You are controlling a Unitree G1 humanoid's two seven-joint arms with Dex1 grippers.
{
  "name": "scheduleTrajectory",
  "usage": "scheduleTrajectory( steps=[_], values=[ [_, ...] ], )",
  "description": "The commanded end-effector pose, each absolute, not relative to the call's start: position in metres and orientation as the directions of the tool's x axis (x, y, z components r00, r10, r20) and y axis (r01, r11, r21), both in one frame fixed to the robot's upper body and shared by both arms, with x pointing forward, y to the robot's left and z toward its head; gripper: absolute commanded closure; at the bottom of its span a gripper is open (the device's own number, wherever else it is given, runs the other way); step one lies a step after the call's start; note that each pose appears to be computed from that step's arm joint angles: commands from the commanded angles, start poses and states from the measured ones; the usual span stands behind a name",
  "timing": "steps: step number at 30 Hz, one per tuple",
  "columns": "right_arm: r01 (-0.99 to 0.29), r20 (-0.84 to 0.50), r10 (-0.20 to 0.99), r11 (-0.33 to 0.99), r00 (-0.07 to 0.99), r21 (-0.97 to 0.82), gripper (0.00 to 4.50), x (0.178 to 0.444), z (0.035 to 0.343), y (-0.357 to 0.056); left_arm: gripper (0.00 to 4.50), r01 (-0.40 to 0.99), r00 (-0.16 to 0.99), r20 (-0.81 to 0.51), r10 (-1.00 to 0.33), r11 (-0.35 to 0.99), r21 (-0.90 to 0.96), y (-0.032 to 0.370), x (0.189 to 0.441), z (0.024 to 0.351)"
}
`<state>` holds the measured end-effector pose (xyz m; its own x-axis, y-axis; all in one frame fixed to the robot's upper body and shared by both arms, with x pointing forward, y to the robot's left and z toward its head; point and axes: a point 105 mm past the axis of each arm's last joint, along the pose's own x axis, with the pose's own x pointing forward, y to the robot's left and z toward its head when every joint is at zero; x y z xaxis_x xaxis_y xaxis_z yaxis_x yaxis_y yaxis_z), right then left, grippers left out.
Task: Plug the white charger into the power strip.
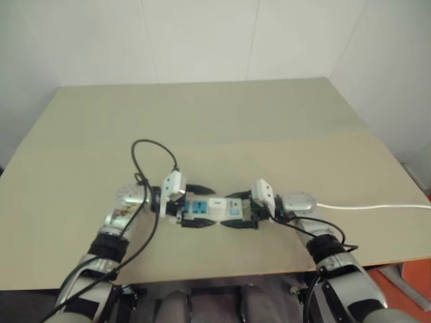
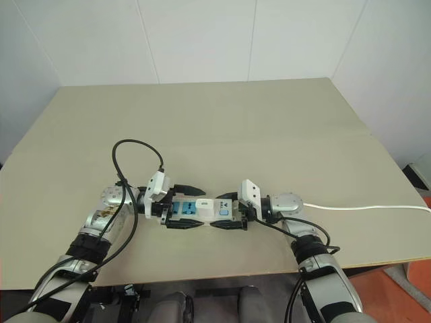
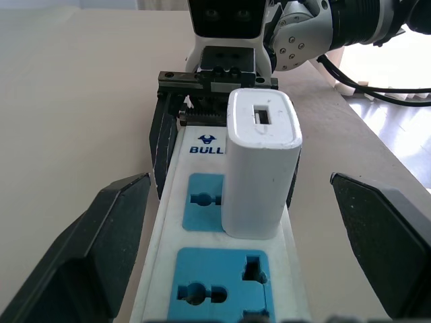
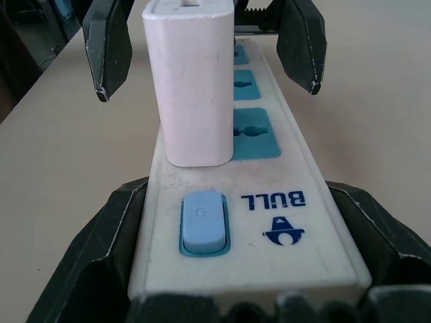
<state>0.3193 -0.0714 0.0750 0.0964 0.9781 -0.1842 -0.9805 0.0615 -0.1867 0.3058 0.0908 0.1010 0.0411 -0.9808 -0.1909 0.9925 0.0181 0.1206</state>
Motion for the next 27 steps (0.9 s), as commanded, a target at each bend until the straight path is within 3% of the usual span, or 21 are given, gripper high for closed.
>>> scheduleTrajectory(
  steps=[1, 4, 6, 8, 15, 27],
  values=[
    [-0.974, -0.181, 0.974, 0.097, 0.135, -0.205, 1.06, 0.326, 0.080, -0.079, 0.02, 0.999, 0.029, -0.218, -0.976, 0.020, 0.042, 0.094, 0.302, 0.086],
    [-0.976, -0.182, 0.975, 0.092, 0.129, -0.200, 1.06, 0.325, 0.080, -0.078, 0.02, 0.997, 0.021, -0.201, -0.979, 0.006, 0.074, 0.100, 0.302, 0.101],
    [-0.973, -0.189, 0.972, 0.101, 0.142, -0.208, 0.33, 0.327, 0.080, -0.079, 0.00, 0.995, 0.017, -0.181, -0.983, -0.001, 0.099, 0.106, 0.302, 0.119],
    [-0.975, -0.197, 0.971, 0.096, 0.136, -0.199, 0.04, 0.328, 0.079, -0.080, 0.00, 0.992, 0.022, -0.163, -0.986, 0.001, 0.122, 0.112, 0.302, 0.135],
    [-0.973, -0.213, 0.967, 0.097, 0.142, -0.211, 0.04, 0.333, 0.087, -0.091, 0.00, 0.980, 0.055, -0.122, -0.991, 0.030, 0.196, 0.126, 0.301, 0.177],
    [-0.922, -0.205, 0.934, 0.217, 0.291, -0.321, 0.04, 0.319, 0.134, -0.162, 0.00, 0.974, 0.071, -0.309, -0.948, -0.001, 0.225, 0.175, 0.296, 0.192]
  ],
)
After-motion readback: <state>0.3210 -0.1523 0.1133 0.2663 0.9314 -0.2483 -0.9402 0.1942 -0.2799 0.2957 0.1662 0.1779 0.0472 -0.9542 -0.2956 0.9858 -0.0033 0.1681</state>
